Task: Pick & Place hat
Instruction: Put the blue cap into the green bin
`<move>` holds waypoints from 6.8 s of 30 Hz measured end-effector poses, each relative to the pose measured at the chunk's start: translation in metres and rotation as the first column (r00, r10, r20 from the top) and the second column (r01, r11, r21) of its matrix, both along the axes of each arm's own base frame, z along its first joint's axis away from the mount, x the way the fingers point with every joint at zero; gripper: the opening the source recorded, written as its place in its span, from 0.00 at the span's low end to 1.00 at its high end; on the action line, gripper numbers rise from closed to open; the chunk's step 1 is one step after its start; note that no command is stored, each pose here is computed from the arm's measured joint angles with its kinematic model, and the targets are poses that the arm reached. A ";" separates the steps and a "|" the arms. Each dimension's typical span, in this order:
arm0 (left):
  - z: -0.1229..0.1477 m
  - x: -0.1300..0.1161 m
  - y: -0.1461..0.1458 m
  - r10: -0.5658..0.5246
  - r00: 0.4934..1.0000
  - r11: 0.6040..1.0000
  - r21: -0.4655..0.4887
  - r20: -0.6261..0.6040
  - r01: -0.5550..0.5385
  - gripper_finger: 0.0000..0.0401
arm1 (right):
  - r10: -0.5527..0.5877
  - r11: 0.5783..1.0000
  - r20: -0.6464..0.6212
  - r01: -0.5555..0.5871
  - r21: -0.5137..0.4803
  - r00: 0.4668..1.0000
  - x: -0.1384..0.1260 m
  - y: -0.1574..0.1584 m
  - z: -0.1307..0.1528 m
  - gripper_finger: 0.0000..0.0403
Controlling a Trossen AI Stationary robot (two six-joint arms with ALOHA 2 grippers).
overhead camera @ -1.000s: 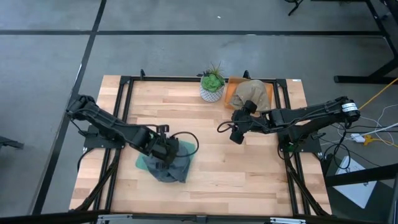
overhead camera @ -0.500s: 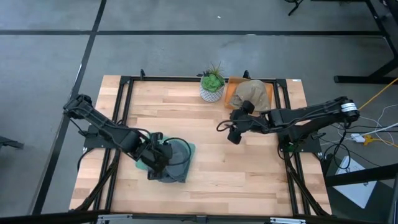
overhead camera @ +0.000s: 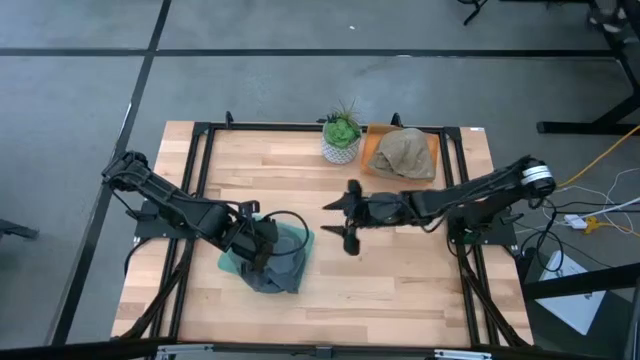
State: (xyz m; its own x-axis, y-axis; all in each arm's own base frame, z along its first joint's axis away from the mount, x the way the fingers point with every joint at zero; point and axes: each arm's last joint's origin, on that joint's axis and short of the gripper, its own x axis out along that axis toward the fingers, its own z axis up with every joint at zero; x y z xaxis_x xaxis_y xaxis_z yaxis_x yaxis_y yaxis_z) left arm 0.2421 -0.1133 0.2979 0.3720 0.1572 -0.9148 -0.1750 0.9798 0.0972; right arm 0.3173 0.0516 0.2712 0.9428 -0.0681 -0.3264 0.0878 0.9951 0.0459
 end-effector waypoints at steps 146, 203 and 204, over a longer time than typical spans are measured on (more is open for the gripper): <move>0.038 -0.019 0.007 -0.289 0.938 0.623 0.707 -0.191 0.336 0.01 | -0.333 0.803 -0.004 0.281 -0.526 0.943 0.107 0.012 -0.082 0.03; -0.038 -0.003 0.019 -0.287 0.883 0.654 0.598 -0.371 0.464 0.01 | -0.250 0.925 -0.263 0.149 -0.351 0.932 0.092 0.001 -0.092 0.11; -0.040 -0.002 0.019 -0.292 0.879 0.661 0.584 -0.377 0.470 0.01 | -0.249 0.925 -0.267 0.147 -0.351 0.931 0.092 0.001 -0.093 0.12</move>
State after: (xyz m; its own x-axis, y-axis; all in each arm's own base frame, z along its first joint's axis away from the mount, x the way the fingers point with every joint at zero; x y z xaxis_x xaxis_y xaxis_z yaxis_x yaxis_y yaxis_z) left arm 0.2396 -0.0945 0.2582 0.3290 0.6273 -0.7059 0.3148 0.6319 0.7082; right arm 0.4093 0.0528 0.1784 0.7587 -0.3919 -0.5203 0.2434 0.9115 -0.3317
